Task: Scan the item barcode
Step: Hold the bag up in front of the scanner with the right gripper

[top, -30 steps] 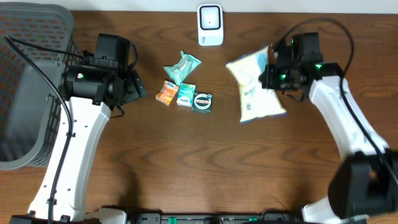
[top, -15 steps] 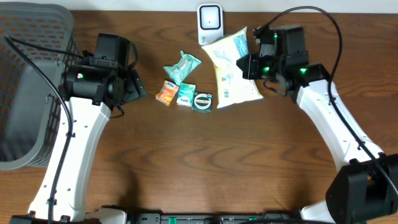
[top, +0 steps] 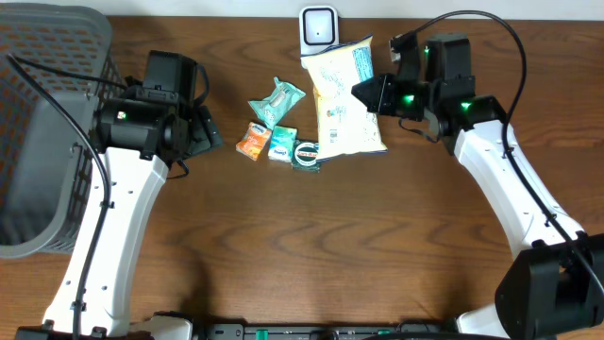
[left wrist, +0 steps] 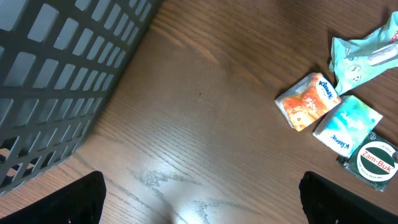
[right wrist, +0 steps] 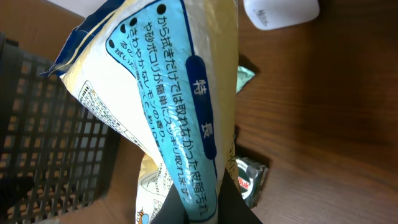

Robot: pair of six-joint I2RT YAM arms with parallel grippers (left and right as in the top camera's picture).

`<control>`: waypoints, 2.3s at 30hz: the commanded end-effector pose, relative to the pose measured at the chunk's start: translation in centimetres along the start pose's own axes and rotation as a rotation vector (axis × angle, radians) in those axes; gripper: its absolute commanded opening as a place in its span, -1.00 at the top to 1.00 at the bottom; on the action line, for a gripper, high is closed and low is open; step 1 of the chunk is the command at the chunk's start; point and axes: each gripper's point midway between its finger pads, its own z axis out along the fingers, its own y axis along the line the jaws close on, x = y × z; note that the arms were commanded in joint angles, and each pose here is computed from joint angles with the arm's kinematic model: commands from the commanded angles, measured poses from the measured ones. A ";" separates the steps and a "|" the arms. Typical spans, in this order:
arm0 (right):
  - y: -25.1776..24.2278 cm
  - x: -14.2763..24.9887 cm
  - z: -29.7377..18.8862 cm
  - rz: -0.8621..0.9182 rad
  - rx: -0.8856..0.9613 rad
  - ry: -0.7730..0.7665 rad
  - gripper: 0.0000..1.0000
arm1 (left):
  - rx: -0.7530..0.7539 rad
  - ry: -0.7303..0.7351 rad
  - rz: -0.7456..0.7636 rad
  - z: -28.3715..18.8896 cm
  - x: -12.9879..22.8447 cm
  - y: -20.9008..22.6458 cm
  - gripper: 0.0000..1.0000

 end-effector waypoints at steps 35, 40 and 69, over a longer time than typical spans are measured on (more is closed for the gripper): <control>2.6 1.5 0.8 -0.163 -0.050 0.041 0.98 | -0.018 0.002 -0.010 0.2 0.0 0.3 -0.95; 1.2 1.8 0.8 -0.163 0.022 0.047 0.98 | -0.018 0.002 -0.010 0.2 0.0 0.3 -0.96; -13.4 0.7 -6.7 -0.344 1.095 -0.011 0.98 | -0.018 0.001 -0.010 0.2 0.0 0.3 -0.96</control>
